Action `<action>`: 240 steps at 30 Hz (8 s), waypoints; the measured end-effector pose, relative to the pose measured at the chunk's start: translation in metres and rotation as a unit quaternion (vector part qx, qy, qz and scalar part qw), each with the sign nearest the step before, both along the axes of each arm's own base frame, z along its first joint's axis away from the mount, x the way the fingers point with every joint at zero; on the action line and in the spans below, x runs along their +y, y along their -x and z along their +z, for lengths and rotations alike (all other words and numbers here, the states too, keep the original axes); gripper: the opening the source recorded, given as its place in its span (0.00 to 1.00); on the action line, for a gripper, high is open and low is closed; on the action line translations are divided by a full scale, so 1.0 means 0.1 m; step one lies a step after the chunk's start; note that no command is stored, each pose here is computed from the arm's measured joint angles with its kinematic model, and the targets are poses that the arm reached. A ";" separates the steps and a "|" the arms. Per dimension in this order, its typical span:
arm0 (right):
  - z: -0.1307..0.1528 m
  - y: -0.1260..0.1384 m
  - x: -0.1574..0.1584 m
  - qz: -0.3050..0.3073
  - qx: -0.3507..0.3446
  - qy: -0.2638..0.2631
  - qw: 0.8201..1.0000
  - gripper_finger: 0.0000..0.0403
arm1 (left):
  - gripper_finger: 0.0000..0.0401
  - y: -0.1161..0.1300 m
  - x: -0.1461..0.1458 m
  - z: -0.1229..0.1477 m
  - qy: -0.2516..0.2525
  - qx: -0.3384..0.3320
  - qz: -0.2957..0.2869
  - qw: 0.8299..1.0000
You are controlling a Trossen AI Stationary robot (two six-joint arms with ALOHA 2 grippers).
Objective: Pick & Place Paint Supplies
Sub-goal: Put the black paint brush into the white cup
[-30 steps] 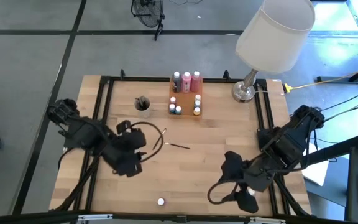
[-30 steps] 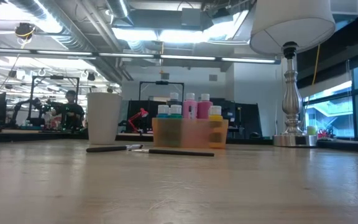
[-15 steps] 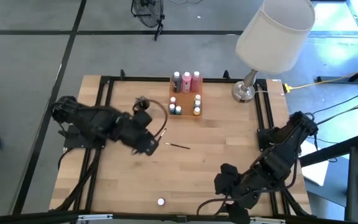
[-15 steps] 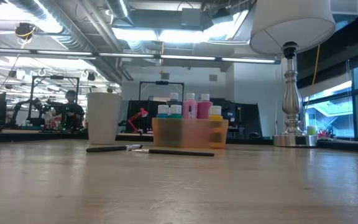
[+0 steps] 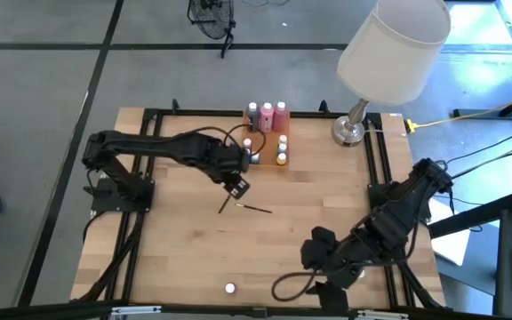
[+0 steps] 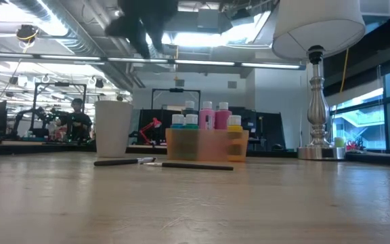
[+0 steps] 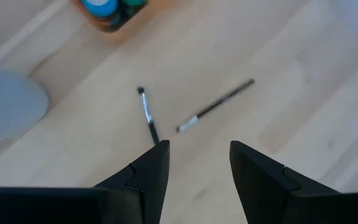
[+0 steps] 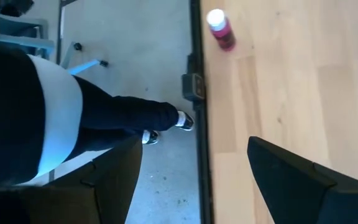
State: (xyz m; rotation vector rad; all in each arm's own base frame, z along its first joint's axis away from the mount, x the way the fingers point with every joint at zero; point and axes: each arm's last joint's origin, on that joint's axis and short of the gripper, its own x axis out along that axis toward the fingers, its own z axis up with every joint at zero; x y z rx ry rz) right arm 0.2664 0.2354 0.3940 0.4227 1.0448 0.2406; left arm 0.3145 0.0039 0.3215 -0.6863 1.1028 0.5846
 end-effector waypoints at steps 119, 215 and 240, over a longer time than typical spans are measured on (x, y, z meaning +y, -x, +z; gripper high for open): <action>0.11 -0.14 -0.57 -0.002 0.010 0.029 1.000 0.73 | 0.01 -0.58 0.59 -1.86 0.014 0.179 -0.107 0.978; 0.25 -0.09 -0.87 -0.012 -0.060 0.144 0.988 0.73 | 0.01 1.15 -1.07 2.13 -0.191 -0.659 -0.660 0.307; 0.25 -0.09 -0.88 -0.027 -0.053 0.131 0.990 0.73 | 0.01 1.02 -0.76 2.31 -0.446 -0.541 -0.183 0.689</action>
